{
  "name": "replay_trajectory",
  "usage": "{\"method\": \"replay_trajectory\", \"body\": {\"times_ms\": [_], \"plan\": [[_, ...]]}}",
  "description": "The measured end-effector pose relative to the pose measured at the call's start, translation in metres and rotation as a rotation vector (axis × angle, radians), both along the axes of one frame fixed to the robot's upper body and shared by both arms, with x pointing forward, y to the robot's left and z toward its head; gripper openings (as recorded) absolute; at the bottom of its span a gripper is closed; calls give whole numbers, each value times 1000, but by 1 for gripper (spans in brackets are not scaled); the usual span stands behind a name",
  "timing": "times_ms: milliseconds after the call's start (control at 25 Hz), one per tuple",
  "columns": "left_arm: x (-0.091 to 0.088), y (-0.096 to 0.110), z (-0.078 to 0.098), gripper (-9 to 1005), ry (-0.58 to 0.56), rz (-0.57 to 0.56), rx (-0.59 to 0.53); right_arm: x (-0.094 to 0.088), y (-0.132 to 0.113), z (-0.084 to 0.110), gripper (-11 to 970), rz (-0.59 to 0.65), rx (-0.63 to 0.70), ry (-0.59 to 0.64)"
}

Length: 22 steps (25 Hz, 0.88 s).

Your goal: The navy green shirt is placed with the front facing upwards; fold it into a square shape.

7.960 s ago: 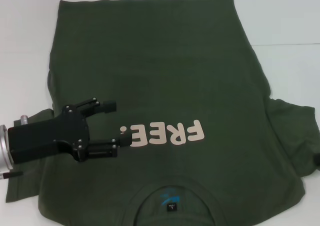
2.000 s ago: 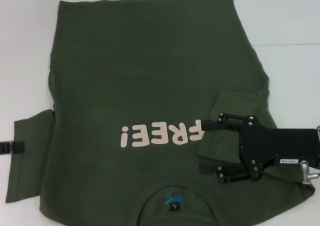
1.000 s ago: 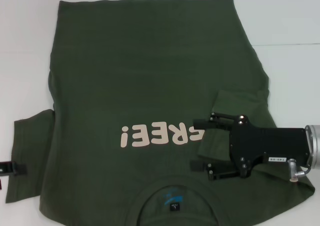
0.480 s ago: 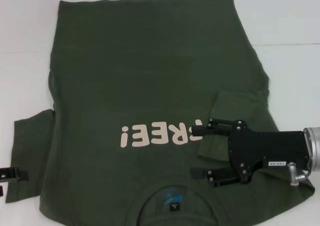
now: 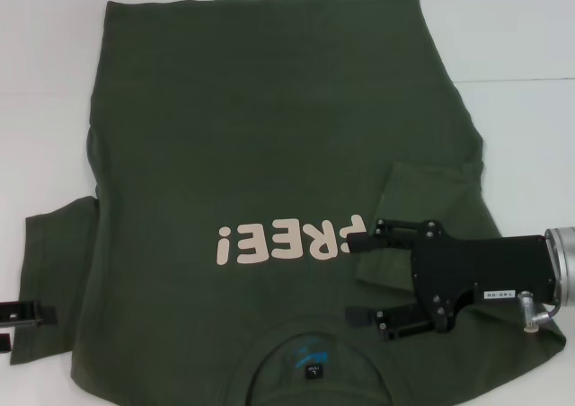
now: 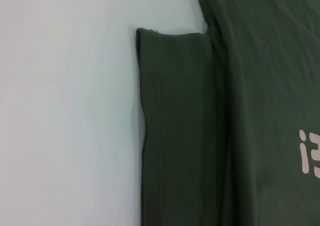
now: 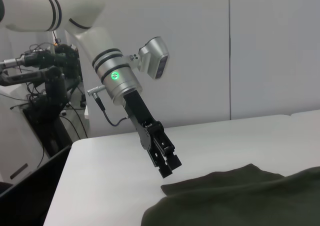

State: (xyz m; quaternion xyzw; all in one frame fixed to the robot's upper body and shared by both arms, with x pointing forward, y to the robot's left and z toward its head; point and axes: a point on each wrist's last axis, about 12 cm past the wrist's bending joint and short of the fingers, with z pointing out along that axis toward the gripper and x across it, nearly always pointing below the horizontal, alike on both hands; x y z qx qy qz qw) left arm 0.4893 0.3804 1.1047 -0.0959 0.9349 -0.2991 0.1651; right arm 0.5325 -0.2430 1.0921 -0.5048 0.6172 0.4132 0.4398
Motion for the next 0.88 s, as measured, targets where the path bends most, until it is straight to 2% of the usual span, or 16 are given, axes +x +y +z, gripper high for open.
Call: {"method": "replay_trajectory", "body": {"times_ms": [480, 880], "plan": [[-1, 3, -4, 934, 25, 5, 30, 2, -2, 3, 927, -16, -9, 7], [1, 0, -11, 933, 39, 3, 11, 4, -3, 5, 928, -19, -16, 5]]}}
